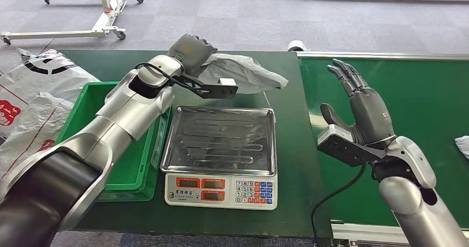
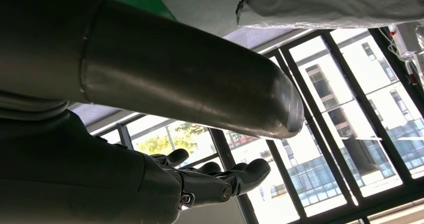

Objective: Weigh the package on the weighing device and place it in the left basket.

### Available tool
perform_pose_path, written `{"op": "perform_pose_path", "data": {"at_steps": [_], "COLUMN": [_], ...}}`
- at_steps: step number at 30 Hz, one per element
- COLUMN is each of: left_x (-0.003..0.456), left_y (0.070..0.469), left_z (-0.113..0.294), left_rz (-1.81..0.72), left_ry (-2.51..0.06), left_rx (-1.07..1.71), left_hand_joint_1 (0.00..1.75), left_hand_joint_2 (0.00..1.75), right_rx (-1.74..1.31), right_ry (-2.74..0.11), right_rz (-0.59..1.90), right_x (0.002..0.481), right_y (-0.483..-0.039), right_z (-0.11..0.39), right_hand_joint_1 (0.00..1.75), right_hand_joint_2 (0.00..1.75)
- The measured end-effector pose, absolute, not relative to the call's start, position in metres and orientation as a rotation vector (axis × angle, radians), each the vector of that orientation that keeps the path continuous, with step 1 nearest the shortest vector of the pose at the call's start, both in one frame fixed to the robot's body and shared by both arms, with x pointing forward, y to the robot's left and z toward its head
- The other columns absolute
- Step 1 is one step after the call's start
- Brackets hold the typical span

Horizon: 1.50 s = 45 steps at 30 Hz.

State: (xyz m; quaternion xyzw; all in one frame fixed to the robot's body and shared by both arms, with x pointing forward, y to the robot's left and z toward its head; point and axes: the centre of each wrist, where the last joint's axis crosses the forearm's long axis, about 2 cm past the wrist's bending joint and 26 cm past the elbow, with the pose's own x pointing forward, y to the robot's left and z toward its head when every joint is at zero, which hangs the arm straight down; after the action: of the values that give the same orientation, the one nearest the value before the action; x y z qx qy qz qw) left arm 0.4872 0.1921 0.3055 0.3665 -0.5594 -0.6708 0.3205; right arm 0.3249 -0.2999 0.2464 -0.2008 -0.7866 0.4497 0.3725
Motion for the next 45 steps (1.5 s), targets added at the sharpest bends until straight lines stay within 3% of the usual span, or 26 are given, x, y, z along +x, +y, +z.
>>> {"op": "perform_pose_path", "data": {"at_steps": [12,25,34,39,45], "left_x": [0.497,0.496,0.468,0.429,0.344], "left_y": [0.211,0.306,0.374,0.429,0.5], "left_z": [0.352,0.469,0.513,0.513,0.456], "left_rz": [-1.692,-1.498,-1.458,-1.401,-1.395], "left_ry": [-1.475,-1.437,-1.412,-1.493,-1.488], "left_rx": [1.117,1.38,1.367,1.321,1.258], "left_hand_joint_1": [1.75,1.75,1.75,1.75,1.75], "left_hand_joint_2": [1.75,1.75,1.75,1.75,1.75], "right_rx": [-0.528,-0.532,-0.571,-0.583,-0.607], "right_ry": [-1.99,-1.944,-1.9,-1.885,-1.853], "right_rz": [1.158,1.173,1.151,1.136,1.132], "right_x": [0.322,0.305,0.289,0.276,0.249], "right_y": [-0.316,-0.331,-0.357,-0.371,-0.379], "right_z": [0.244,0.229,0.229,0.226,0.21], "right_hand_joint_1": [0.0,0.0,0.0,0.0,0.0], "right_hand_joint_2": [0.0,0.0,0.0,0.0,0.0]}}
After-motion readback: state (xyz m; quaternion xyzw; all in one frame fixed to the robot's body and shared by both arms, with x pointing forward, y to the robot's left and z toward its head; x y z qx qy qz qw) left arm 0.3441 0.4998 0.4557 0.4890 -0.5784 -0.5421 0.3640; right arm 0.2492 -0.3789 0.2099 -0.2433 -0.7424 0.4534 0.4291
